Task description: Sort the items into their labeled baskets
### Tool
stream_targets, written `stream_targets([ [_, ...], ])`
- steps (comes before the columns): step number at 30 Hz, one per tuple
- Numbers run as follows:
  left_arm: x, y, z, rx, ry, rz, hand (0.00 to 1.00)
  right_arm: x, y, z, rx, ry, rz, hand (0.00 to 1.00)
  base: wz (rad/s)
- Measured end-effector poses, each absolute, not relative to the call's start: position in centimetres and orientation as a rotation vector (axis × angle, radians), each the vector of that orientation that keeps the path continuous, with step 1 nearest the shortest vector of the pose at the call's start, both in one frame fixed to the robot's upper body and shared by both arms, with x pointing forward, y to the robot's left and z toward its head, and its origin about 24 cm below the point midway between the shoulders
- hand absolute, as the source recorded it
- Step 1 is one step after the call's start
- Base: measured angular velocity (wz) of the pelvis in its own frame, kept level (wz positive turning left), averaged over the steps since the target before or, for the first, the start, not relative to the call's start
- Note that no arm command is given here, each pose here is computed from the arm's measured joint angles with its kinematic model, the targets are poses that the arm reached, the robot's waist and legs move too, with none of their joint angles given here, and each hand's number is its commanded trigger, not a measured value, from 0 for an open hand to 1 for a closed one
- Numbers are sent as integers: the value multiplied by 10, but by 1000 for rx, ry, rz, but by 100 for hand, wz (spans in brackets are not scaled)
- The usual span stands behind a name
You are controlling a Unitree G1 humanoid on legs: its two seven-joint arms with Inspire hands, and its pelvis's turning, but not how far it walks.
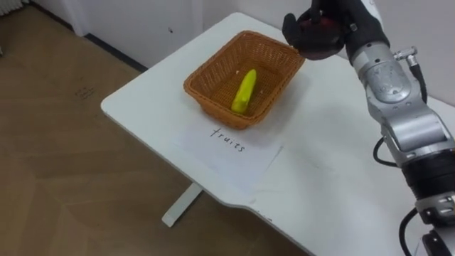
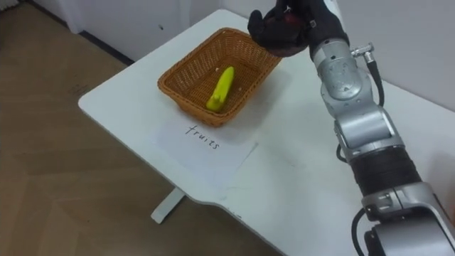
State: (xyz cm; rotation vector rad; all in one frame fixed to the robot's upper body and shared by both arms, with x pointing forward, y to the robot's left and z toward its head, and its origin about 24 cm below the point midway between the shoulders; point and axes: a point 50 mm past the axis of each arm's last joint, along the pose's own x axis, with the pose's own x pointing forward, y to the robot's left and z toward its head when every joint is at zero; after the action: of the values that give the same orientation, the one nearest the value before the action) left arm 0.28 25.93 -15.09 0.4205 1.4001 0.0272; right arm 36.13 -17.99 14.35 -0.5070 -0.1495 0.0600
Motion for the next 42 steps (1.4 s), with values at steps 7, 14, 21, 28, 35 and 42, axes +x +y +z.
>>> stream_targets([
  [7,-12,262,-149,415,1436,23,0,359,-167,144,-519,-170,93,100,11],
  [14,-13,262,-149,421,1442,2,0,359,-162,143,-506,-169,105,100,15],
  [21,-15,267,-148,424,1449,19,0,358,-156,139,-544,-168,129,100,-1],
  [28,-17,267,-148,443,1455,5,0,357,-149,133,-573,-155,161,100,-1],
  [35,-19,268,-147,459,1463,-2,0,357,-147,132,-571,-152,168,0,2],
  [42,-21,272,-146,447,1469,32,0,354,-150,124,-569,-129,164,0,1],
])
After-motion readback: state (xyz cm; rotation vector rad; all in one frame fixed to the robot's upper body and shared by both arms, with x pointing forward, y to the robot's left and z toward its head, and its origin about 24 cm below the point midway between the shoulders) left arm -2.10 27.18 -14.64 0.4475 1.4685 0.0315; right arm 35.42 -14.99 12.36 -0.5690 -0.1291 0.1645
